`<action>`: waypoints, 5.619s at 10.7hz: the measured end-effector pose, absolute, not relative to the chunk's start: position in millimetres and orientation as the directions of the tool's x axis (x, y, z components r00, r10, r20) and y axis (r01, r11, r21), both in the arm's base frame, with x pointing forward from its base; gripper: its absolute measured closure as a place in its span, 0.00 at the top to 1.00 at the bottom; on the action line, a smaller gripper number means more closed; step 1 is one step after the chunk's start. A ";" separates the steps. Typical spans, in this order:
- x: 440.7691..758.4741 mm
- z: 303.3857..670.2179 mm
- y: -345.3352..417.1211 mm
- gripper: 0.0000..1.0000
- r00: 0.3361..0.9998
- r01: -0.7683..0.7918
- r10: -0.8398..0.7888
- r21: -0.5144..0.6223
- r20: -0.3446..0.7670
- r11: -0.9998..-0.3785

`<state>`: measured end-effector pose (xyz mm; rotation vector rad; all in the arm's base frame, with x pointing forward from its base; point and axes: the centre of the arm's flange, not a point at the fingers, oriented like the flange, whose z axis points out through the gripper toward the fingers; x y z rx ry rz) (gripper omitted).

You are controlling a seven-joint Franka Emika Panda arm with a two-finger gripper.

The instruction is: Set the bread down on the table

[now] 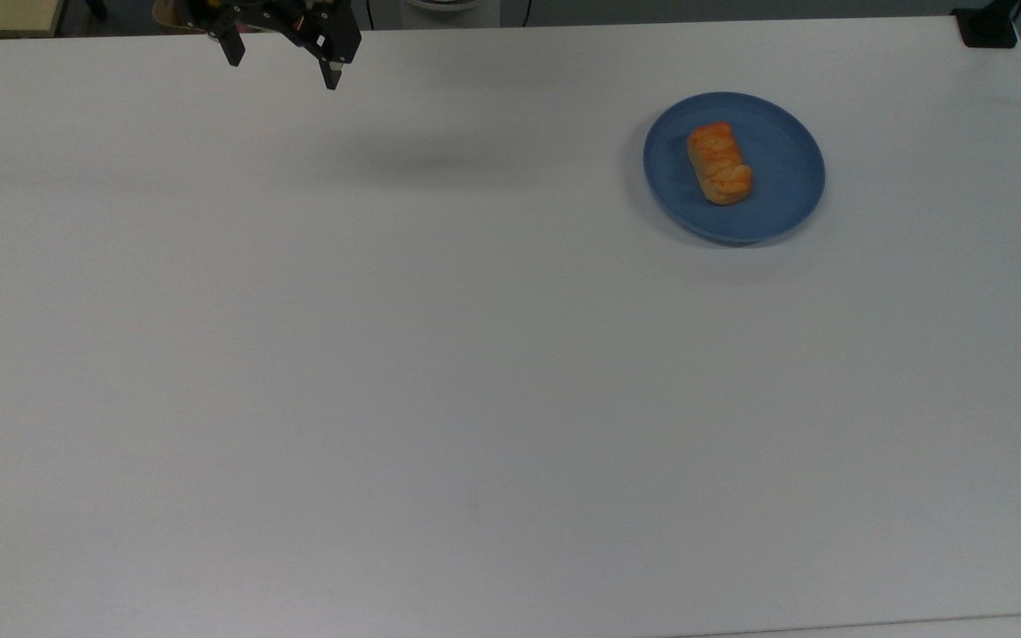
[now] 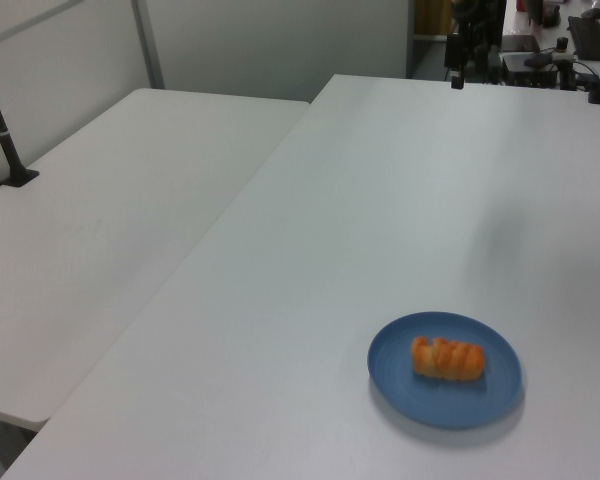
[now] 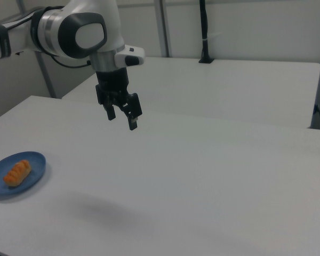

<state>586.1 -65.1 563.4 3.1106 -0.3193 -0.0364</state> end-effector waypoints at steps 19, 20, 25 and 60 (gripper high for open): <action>586.0 563.9 -65.9 1.00 0.979 -0.203 -0.203 0.021 -0.020 -0.979; 586.1 563.6 -65.8 1.00 0.979 -0.202 -0.203 0.022 -0.021 -0.979; 593.1 555.6 12.3 1.00 0.996 -0.083 -0.084 0.024 -0.032 -0.996; 588.6 520.0 121.3 0.15 0.979 0.132 0.123 0.050 -0.163 -0.990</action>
